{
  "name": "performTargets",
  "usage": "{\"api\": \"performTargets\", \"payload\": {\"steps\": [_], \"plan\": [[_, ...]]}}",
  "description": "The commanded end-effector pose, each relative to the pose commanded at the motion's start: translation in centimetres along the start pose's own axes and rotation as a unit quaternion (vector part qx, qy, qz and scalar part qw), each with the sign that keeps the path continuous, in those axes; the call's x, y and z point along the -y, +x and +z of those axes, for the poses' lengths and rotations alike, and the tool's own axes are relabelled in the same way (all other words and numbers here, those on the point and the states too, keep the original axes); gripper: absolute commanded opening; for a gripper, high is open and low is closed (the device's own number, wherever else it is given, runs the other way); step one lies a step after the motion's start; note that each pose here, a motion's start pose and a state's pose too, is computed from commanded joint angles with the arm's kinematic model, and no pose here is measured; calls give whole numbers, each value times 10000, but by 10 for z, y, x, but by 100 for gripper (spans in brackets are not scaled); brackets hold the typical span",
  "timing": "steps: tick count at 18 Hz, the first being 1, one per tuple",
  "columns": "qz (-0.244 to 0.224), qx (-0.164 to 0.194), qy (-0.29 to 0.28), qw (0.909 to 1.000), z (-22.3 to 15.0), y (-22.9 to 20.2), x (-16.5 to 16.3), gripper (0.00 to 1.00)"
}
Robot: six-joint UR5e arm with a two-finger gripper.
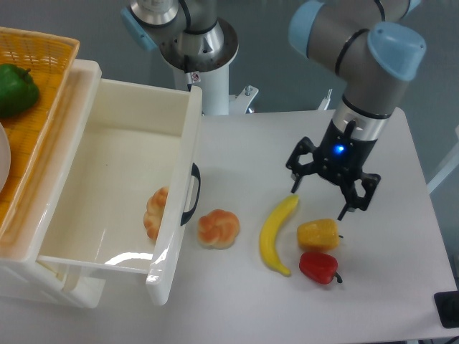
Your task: Place the donuts in the upper white drawer
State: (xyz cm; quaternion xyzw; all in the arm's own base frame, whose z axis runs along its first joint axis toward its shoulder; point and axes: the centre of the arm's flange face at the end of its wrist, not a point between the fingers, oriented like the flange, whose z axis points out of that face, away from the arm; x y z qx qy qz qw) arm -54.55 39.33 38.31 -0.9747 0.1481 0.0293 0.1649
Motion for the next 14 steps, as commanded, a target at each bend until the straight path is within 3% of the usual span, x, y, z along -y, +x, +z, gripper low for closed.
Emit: {"api": "performTargets", "payload": {"steps": [2, 5, 9, 14], "plan": [[331, -46, -518, 9981, 9, -3, -15, 100], [435, -221, -1240, 9911, 33, -8, -29, 100], [687, -416, -1288, 9884, 75, -21, -32, 100], [1002, -493, -1567, 9813, 82, -17, -27, 100]]}}
